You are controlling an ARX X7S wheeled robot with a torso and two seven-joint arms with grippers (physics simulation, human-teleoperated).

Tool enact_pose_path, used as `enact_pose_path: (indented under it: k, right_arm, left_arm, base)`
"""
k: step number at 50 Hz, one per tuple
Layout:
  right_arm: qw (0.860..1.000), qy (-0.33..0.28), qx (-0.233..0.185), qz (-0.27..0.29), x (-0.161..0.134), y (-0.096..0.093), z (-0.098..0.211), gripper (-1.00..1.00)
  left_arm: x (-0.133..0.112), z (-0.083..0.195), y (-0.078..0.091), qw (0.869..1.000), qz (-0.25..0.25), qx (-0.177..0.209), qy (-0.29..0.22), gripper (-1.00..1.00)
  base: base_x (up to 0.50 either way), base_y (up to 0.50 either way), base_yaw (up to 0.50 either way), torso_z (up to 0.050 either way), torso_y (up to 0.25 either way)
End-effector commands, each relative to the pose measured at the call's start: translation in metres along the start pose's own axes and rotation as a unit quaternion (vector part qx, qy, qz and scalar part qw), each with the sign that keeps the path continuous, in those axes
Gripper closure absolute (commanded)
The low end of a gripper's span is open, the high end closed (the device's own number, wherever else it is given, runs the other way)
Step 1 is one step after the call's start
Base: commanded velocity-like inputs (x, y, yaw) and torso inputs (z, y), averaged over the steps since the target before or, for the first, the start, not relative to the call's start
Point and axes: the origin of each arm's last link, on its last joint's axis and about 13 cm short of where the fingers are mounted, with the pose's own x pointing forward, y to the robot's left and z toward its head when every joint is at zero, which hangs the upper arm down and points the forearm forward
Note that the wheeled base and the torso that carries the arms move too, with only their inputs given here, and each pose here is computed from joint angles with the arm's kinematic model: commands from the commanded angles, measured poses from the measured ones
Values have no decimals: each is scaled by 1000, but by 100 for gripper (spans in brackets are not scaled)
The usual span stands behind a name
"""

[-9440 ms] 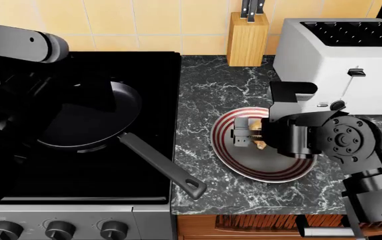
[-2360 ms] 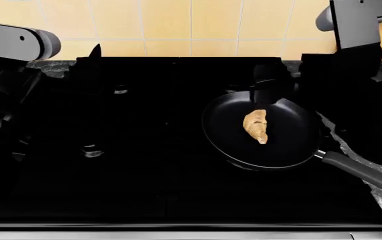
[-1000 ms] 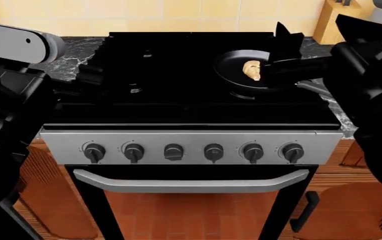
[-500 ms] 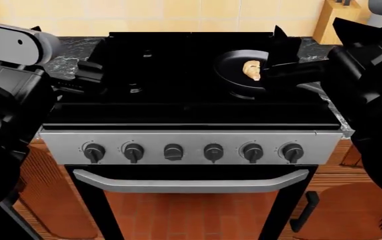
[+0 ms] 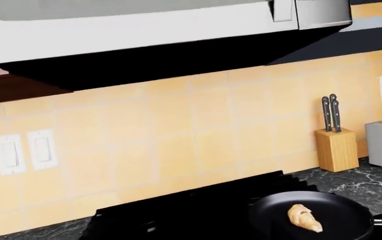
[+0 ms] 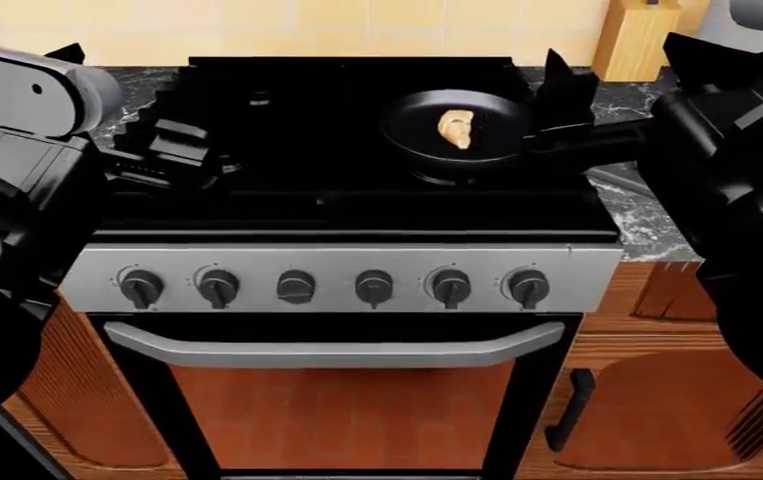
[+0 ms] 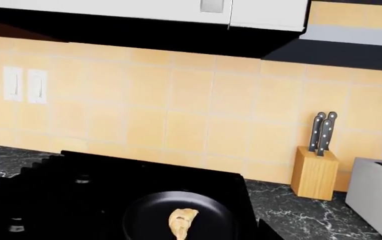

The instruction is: Pick the croissant and place it on the pan. Then turn on the stove to warm the croissant.

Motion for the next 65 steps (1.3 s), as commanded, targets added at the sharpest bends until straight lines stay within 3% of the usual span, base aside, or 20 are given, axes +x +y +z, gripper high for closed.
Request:
enact_pose_path:
  k: [1,30,42,65]
  right_arm:
    - [1000,-4,-1,0,0,0,1,-100]
    - [1000,-10,0,-2,0,1,0,-100]
    - [999,-7,-5,-40,1,1,-5,-100]
    - [996,36,31,-73,-11,5,-24,-100]
  left_arm:
    - [0,0,0,1000,-8,3,8,-100]
    - [0,0,1,1000,-15,13,5,-100]
    - [0,0,1,1000,-17,12,5,-100]
    - [0,0,0,1000,-21,4,3,-100]
  base:
    - [0,0,0,-50,0]
    - [0,0,0,-50,0]
    - [0,0,0,-50,0]
    - [0,0,0,-50,0]
